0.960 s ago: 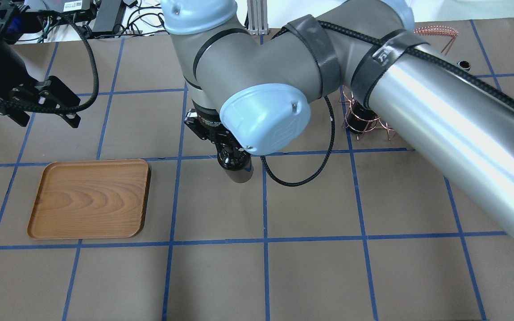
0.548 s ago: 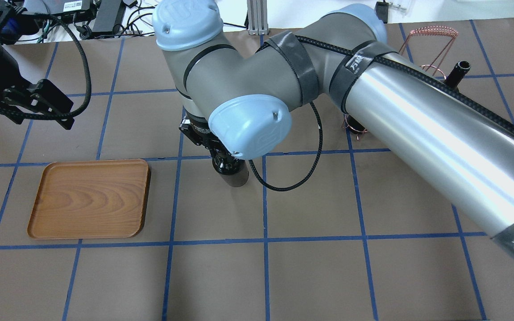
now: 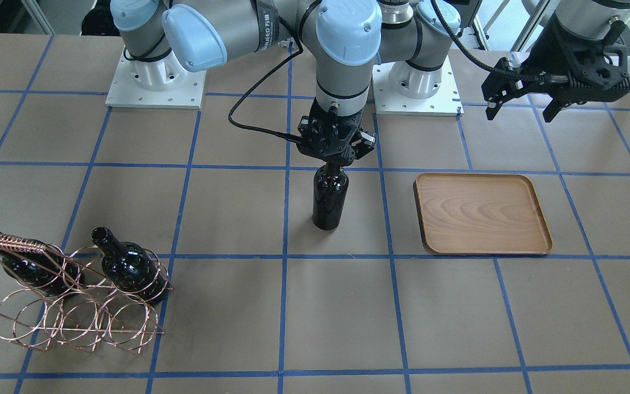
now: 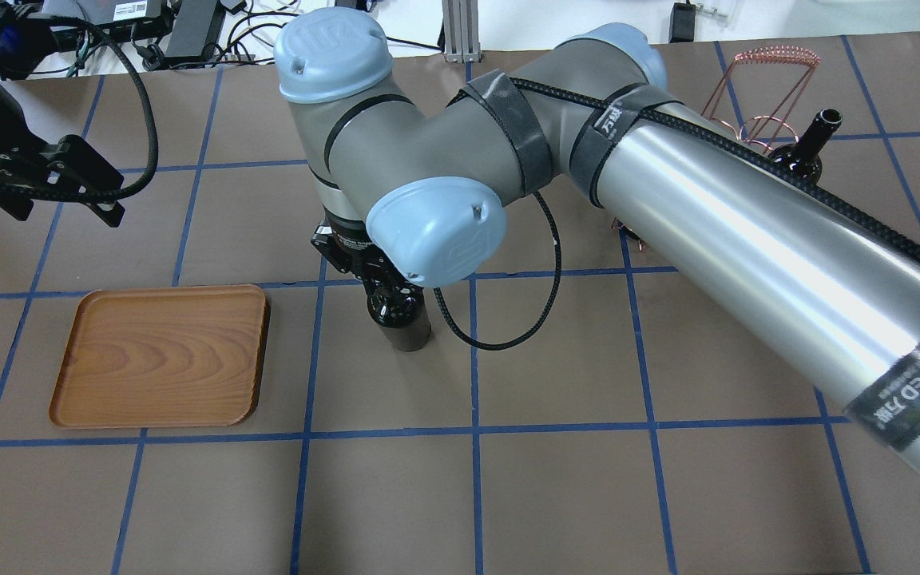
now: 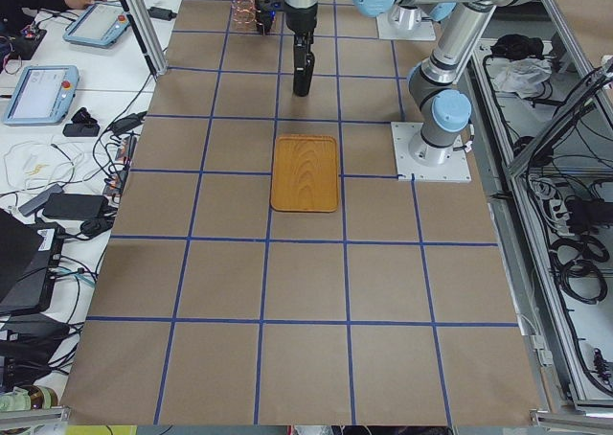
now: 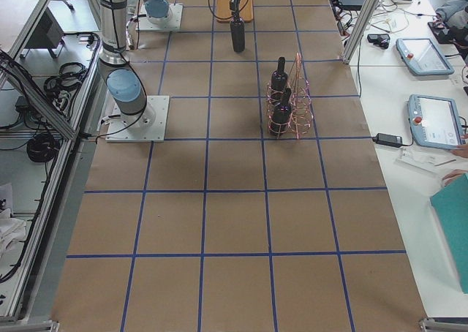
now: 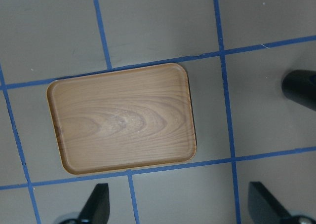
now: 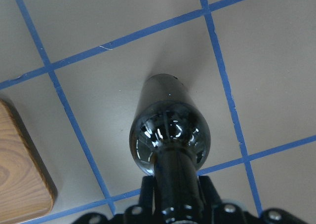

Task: Take wine from basket and place on tray
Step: 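Stand the bottle upright on the table and open the right gripper, then move the left gripper over the standing bottle while the right gripper returns to the rack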

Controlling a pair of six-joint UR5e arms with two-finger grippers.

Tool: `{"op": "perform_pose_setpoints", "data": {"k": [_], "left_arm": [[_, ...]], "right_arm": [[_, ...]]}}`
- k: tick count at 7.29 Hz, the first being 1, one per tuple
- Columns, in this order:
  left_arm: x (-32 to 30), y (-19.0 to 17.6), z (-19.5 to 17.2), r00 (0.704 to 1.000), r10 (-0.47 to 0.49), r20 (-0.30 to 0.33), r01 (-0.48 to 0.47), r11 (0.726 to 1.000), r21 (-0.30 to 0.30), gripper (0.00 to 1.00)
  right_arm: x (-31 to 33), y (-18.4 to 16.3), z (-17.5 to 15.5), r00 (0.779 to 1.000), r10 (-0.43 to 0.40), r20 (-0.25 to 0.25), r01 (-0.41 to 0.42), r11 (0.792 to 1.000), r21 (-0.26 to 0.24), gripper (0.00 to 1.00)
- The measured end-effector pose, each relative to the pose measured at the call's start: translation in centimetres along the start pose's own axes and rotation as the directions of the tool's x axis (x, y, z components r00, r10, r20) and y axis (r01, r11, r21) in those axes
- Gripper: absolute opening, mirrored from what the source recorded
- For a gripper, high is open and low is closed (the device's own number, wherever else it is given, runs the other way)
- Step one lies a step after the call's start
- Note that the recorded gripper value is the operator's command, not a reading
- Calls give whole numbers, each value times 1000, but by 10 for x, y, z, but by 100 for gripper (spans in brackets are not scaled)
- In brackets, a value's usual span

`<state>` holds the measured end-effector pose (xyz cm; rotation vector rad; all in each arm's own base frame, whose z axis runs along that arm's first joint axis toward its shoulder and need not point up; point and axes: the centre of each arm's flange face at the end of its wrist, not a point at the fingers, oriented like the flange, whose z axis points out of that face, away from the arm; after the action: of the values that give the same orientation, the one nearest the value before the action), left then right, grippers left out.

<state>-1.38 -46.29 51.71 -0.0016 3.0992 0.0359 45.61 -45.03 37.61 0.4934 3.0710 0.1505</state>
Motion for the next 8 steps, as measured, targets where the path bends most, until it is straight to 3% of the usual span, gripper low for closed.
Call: {"op": "perform_pose_setpoints", "data": {"k": [2,4,5,6,8], "left_arm": [[1,-2,1,999,-36,-3,36,999,7,100],[5,-1,2,999,-33,-9,33,999,4,100],[5,-2,8,1000,-29,-8,29,1000,-10,100],[6,-4,13,1000,-27,-9,27,999,-18,100],[24,-8,13,1000,9,-12,-9,1000,-6,100]], "right_arm": [[7,-14,-18,1000,0,13,-1,999,36,100],[48,-49,-70,995,-95,4,93,984,149,100],[86,-79,-97,988,-156,-11,155,971,180,100],[135,-108,-118,969,-239,-57,245,953,177,100],[223,-139,-148,914,-383,-137,399,909,123,94]]}}
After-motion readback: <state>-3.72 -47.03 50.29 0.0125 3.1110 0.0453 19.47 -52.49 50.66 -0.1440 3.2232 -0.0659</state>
